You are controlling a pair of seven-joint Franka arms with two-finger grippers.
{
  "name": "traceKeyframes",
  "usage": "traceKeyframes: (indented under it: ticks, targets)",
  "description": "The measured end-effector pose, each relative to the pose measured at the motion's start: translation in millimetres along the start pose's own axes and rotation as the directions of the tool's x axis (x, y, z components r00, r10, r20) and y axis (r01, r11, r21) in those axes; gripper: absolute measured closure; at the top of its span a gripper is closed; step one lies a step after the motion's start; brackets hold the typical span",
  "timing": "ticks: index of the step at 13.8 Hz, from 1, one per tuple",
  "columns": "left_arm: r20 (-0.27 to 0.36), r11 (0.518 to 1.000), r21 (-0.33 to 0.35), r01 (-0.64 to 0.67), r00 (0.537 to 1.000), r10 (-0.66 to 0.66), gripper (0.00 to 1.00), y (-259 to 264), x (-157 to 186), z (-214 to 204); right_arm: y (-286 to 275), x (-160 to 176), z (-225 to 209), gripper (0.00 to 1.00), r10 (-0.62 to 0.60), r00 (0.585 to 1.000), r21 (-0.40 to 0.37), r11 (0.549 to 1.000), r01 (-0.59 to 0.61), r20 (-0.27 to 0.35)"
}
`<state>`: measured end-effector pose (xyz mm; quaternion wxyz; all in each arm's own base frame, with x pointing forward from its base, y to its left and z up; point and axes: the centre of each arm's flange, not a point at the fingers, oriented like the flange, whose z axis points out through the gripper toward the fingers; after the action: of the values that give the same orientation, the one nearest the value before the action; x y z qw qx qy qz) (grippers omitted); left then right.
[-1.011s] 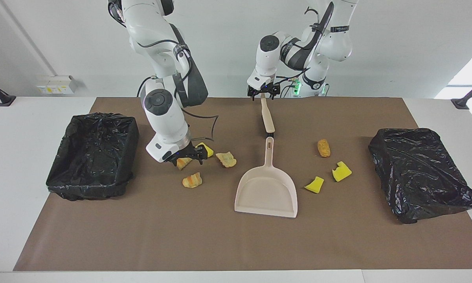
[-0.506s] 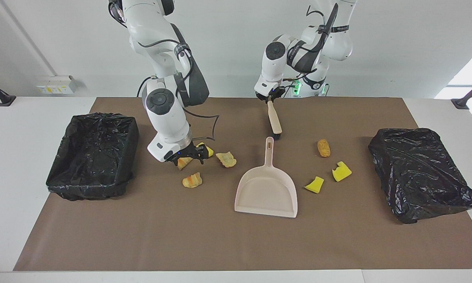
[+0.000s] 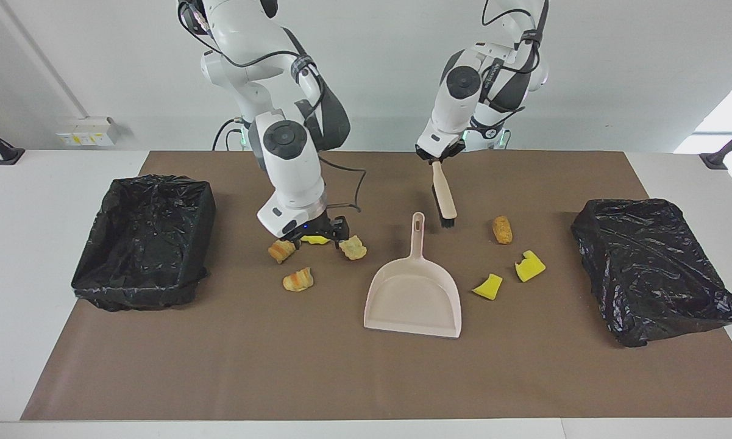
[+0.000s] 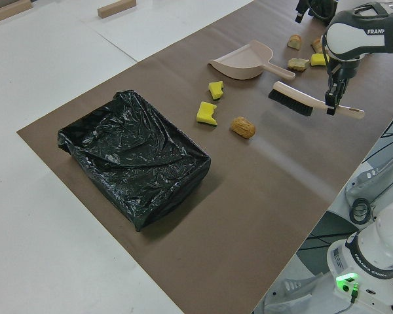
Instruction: Sweep and dump trash in bin
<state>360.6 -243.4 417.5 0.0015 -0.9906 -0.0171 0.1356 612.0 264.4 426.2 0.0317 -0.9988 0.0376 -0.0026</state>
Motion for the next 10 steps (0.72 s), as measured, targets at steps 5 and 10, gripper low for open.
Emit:
traceKeyframes:
  ticks: [5, 10]
  targets:
    - [-0.049, 0.995, -0.053, -0.09, 0.995, 0.087, 0.74, -118, 61, -50, -92, -43, 10, 0.0, 0.119, 0.989, 0.021, 0.993, -0.117, -0.086]
    - [-0.101, 0.991, -0.036, -0.125, 0.988, 0.121, 0.74, -227, 103, -56, -184, -95, 53, 0.0, 0.111, 0.976, -0.006, 0.993, -0.114, -0.186]
